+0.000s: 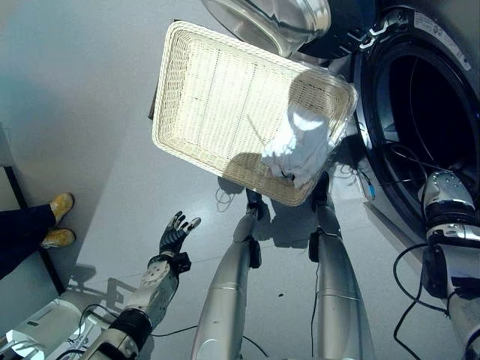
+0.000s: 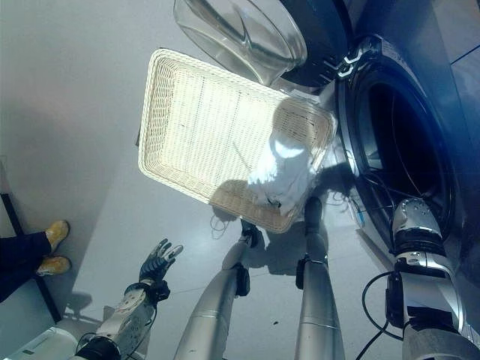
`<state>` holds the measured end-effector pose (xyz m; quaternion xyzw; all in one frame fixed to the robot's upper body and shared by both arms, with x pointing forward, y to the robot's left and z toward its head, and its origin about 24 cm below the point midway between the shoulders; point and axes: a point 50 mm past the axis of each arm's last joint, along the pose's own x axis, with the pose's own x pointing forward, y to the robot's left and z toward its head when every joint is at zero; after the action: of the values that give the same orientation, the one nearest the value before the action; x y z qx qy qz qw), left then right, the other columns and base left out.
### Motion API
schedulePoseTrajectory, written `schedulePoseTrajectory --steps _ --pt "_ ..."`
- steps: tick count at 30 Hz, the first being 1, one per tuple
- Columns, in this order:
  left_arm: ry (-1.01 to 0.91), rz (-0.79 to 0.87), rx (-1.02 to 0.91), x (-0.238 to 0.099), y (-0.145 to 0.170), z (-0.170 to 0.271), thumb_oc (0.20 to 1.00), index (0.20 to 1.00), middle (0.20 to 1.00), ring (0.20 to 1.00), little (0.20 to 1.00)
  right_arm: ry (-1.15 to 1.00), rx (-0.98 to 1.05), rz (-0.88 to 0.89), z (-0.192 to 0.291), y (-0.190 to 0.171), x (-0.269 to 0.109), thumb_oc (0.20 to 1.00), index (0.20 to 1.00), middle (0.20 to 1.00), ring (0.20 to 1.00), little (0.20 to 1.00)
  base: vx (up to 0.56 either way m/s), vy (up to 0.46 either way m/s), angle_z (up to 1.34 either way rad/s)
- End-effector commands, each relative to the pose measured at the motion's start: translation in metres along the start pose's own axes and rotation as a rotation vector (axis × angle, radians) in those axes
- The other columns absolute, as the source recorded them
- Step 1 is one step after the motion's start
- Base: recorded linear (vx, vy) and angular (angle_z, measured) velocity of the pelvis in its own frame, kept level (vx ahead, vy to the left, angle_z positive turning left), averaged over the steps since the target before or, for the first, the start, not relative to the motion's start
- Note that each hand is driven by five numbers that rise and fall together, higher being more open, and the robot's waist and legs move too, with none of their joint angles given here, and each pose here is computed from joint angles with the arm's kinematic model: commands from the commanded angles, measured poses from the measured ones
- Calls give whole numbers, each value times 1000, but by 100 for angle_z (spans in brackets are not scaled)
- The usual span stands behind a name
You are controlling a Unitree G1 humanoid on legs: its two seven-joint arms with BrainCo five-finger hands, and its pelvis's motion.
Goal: Put the clothes into the washing machine.
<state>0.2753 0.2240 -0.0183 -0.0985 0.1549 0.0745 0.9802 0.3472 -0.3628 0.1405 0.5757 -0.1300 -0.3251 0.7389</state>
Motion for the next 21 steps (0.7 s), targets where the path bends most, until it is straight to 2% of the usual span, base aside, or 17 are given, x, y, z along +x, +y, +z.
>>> schedulePoseTrajectory --steps 1,4,8,14,17,21 --pt "50 110 -22 -7 33 -12 1000 1000 1000 1000 1000 179 -238 177 44 -17 -4 1000 1000 1000 1000 1000 -25 -80 17" --pt "41 107 -15 -5 32 -10 1000 1000 1000 1000 1000 267 -328 256 20 -24 -7 1000 1000 1000 1000 1000 -34 -33 3" --pt "36 107 -18 -5 28 -12 1000 1000 1000 1000 1000 303 -306 324 2 -24 -11 1000 1000 1000 1000 1000 -36 20 -2" --pt "35 115 -49 -6 15 -22 1000 1000 1000 1000 1000 219 -304 400 -24 -24 -20 1000 1000 1000 1000 1000 -47 81 -5" --pt "31 125 -75 -8 9 -28 1000 1000 1000 1000 1000 126 -410 455 -36 -21 -32 1000 1000 1000 1000 1000 -43 127 -5" --pt "29 139 -98 -11 7 -31 1000 1000 1000 1000 1000 105 -429 496 -50 -23 -48 1000 1000 1000 1000 1000 -49 116 -1"
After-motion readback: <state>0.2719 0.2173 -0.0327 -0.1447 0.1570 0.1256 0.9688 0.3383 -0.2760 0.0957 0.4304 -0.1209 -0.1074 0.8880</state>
